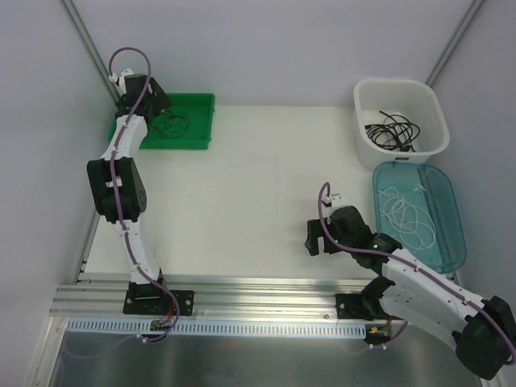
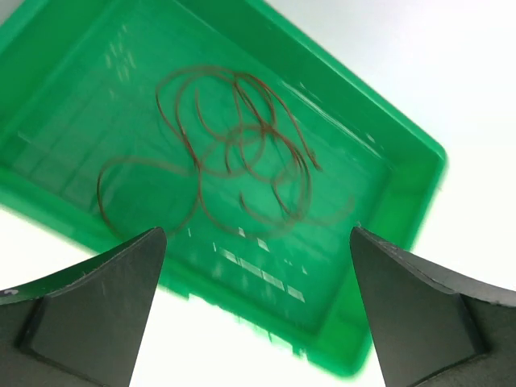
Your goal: Untangle the cables
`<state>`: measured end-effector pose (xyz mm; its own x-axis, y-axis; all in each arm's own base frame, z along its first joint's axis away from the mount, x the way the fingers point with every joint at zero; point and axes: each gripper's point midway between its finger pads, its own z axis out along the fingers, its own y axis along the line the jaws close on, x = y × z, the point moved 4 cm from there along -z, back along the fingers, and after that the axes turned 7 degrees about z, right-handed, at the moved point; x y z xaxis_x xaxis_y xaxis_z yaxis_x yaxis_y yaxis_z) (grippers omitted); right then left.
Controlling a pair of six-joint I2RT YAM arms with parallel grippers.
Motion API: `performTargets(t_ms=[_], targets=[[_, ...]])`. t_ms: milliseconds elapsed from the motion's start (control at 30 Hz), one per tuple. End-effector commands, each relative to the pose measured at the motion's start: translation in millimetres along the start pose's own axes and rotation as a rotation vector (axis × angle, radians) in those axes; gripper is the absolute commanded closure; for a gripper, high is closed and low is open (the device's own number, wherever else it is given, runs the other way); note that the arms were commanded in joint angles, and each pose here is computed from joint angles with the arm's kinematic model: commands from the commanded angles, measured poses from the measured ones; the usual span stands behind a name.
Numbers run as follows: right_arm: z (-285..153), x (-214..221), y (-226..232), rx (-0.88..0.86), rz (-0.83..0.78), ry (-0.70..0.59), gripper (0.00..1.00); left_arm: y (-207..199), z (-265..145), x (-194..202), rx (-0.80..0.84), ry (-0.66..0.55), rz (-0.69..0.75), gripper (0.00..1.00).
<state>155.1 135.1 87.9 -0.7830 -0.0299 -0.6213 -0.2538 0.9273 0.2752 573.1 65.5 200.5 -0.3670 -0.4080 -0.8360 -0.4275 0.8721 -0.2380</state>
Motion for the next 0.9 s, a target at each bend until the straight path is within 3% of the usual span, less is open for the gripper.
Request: performTargets(t_ms=[0,100,267,300,367,567,600,633,867], targets=[[-12.4,-18.2,7.3,-0.014,0.027,-0.065,0.03,-20.8,-73.7,-54.6,0.133,-0.133,-0.018,0.01],[-24.0,-25.3,5.4,0.0,0.035,-0.106,0.03,-26.5,-125.7,-59.6,0.21,-0.152,-0.015,0.01],[-54.7,-41.4,2.1,0.02,0.041,-0.19,0.03,-15.7,-192.6,-22.0,0.299,-0.103,0.006,0.01],[-60.1,-45.6,0.7,0.03,0.039,-0.213,0.03,-13.9,-227.1,-29.2,0.336,-0.151,-0.004,0.01],[-76.5,-55.5,-2.8,0.057,0.037,-0.256,0.03,-2.7,-245.1,3.2,0.359,-0.102,-0.002,0.01],[-128.3,-77.1,-18.3,0.16,0.045,-0.371,0.03,37.2,-338.5,59.1,0.42,-0.122,0.088,0.01],[-138.7,-83.2,-18.8,0.165,0.048,-0.403,0.03,43.9,-360.1,62.6,0.44,-0.169,0.13,0.01],[-148.0,-86.5,-22.4,0.18,0.048,-0.434,0.03,52.1,-369.0,75.8,0.43,-0.137,0.156,0.01],[-202.3,-96.8,-47.9,0.304,0.084,-0.584,0.03,95.7,-433.9,116.5,0.393,-0.224,0.264,0.01]])
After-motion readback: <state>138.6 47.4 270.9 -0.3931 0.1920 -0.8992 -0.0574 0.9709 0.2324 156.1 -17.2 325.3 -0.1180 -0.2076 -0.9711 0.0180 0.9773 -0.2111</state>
